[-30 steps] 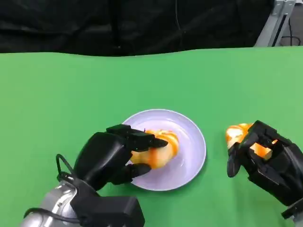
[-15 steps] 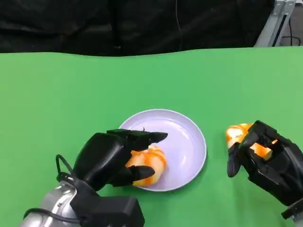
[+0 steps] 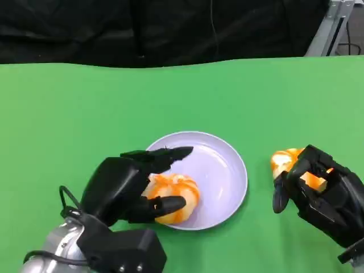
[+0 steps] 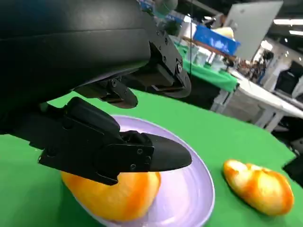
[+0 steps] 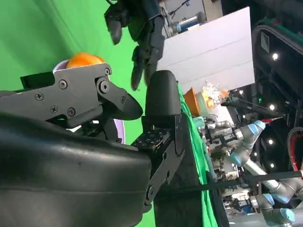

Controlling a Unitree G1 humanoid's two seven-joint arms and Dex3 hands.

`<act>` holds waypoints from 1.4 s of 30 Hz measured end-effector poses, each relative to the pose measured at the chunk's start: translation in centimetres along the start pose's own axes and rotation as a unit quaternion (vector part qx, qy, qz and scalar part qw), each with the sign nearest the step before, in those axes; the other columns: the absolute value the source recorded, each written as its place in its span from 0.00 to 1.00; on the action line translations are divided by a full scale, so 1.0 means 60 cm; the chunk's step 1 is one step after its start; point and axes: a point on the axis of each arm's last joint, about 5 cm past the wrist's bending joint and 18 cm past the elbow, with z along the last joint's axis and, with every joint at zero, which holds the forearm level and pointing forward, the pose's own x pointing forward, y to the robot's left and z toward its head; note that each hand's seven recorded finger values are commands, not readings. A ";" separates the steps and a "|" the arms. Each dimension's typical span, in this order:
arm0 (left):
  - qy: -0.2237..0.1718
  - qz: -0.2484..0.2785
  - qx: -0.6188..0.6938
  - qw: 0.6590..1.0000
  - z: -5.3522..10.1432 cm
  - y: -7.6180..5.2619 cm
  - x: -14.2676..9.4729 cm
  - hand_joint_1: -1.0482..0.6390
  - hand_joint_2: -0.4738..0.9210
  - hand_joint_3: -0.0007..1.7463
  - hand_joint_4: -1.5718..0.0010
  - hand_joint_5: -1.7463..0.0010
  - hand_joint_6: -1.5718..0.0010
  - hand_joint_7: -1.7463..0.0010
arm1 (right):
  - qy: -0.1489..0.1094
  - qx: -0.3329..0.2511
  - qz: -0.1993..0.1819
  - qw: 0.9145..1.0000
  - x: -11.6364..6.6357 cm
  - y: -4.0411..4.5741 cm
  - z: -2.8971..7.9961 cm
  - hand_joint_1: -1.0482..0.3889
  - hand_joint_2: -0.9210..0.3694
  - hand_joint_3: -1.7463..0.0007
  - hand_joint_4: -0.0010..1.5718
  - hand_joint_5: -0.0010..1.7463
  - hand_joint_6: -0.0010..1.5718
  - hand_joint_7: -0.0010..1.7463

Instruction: Grasp the bread from the table and place it into the plate.

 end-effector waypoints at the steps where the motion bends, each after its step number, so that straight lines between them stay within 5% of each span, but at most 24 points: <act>1: -0.001 0.008 -0.005 1.000 0.000 0.001 -0.001 0.16 1.00 0.27 0.65 1.00 0.71 1.00 | 0.000 0.000 -0.001 1.000 0.000 0.000 0.000 0.71 0.00 0.57 0.46 1.00 0.41 0.83; 26: 0.003 0.167 -0.112 0.980 -0.017 0.025 -0.052 0.19 1.00 0.23 0.55 0.98 0.65 0.98 | 0.007 0.006 0.004 1.000 -0.001 -0.001 -0.003 0.70 0.01 0.58 0.44 1.00 0.40 0.83; 42: 0.018 0.203 -0.129 0.970 -0.034 0.036 -0.101 0.25 1.00 0.21 0.53 0.99 0.63 0.99 | 0.009 0.007 0.003 1.000 -0.002 -0.002 -0.004 0.69 0.02 0.58 0.44 1.00 0.40 0.83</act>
